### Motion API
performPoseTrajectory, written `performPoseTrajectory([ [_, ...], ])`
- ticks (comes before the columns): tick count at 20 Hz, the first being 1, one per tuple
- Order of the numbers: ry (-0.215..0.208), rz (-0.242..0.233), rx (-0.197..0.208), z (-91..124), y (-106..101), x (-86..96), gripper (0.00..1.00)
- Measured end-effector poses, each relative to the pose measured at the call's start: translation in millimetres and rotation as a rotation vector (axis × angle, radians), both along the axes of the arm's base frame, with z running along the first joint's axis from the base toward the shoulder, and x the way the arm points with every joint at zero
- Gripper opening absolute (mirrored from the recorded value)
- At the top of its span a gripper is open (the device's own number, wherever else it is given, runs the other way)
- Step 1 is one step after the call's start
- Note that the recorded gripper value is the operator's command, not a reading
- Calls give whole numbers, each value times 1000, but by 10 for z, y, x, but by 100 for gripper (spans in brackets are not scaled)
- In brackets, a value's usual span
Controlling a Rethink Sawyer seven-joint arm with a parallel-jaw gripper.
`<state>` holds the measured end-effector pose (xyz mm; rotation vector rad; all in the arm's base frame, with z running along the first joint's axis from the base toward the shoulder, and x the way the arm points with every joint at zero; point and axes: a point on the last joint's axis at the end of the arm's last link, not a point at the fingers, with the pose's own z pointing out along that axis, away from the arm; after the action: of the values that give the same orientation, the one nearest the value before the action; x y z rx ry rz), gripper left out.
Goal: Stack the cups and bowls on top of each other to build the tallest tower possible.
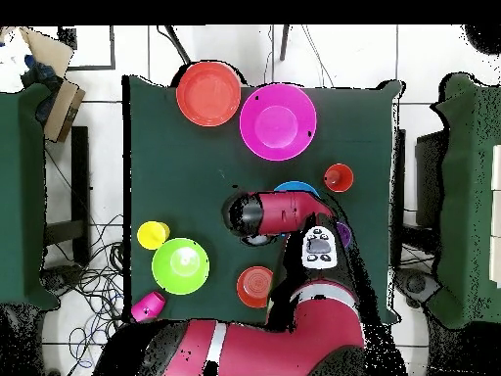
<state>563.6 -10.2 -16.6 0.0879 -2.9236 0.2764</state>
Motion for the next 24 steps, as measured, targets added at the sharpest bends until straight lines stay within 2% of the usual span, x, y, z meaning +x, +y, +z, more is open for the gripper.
performPoseTrajectory([
  [15,-7,25,-11,-157,-51,-90,100],
  [24,-6,28,-15,-169,-51,-103,100],
])
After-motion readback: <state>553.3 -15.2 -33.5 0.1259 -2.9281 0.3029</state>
